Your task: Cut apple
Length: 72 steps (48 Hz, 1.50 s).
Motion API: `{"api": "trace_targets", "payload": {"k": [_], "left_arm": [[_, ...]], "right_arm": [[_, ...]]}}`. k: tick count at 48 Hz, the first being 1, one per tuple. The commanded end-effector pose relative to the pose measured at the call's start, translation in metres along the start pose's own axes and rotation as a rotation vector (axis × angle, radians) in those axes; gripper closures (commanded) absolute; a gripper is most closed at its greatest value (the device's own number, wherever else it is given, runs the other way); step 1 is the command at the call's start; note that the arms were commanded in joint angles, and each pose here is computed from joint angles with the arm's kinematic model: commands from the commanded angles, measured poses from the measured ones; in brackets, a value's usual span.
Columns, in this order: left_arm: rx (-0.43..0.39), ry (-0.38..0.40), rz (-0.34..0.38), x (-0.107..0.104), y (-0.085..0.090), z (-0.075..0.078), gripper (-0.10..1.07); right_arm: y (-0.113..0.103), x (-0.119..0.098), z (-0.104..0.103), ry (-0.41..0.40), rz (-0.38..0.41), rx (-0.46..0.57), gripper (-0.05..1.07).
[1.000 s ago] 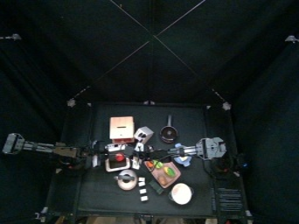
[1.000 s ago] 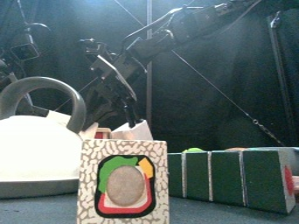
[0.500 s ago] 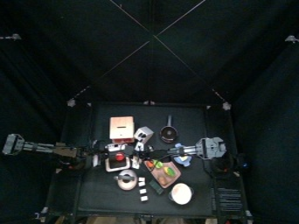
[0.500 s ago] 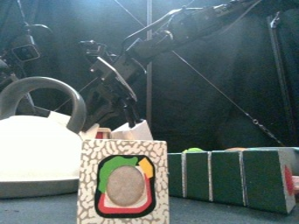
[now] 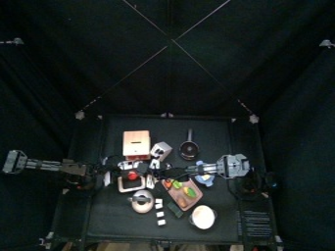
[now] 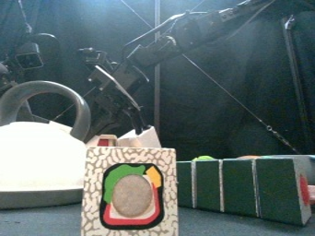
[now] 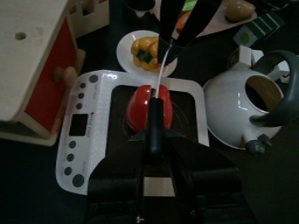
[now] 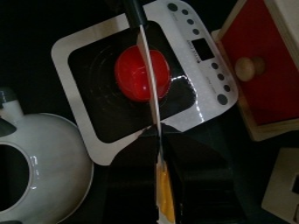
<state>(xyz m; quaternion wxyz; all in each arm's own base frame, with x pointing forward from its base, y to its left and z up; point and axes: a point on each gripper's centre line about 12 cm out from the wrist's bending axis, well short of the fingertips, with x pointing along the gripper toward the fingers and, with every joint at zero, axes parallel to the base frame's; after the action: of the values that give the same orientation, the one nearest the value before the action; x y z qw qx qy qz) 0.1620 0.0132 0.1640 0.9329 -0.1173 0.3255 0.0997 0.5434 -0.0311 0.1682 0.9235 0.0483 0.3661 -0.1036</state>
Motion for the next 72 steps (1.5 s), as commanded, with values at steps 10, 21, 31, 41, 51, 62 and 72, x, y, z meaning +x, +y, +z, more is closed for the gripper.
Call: {"api": "trace_targets", "payload": {"k": [10, 21, 31, 41, 51, 62, 72], "left_arm": [[-0.045, 0.013, -0.007, 0.001, -0.001, 0.0, 0.43], [-0.068, 0.076, 0.003, 0.009, -0.001, -0.008, 0.43], [-0.066, 0.099, 0.011, 0.013, -0.001, -0.008, 0.43], [-0.043, 0.076, 0.008, 0.012, -0.002, -0.004, 0.43], [0.02, 0.004, -0.016, 0.012, -0.006, 0.01, 0.43], [0.06, -0.097, -0.061, 0.007, -0.013, 0.03, 0.43], [0.082, -0.21, -0.111, -0.004, -0.019, 0.042, 0.43]], "right_arm": [[-0.002, -0.016, 0.019, -0.026, -0.002, 0.037, 0.76], [-0.002, -0.012, 0.015, -0.011, 0.005, 0.059, 0.76], [-0.003, -0.008, 0.011, 0.001, 0.004, 0.065, 0.76], [-0.005, -0.011, 0.011, 0.002, 0.0, 0.065, 0.76], [-0.001, -0.024, 0.024, -0.035, 0.01, 0.059, 0.76], [0.0, -0.048, 0.039, -0.079, 0.029, 0.096, 0.76], [0.0, -0.061, 0.043, -0.118, 0.05, 0.119, 0.76]]}}
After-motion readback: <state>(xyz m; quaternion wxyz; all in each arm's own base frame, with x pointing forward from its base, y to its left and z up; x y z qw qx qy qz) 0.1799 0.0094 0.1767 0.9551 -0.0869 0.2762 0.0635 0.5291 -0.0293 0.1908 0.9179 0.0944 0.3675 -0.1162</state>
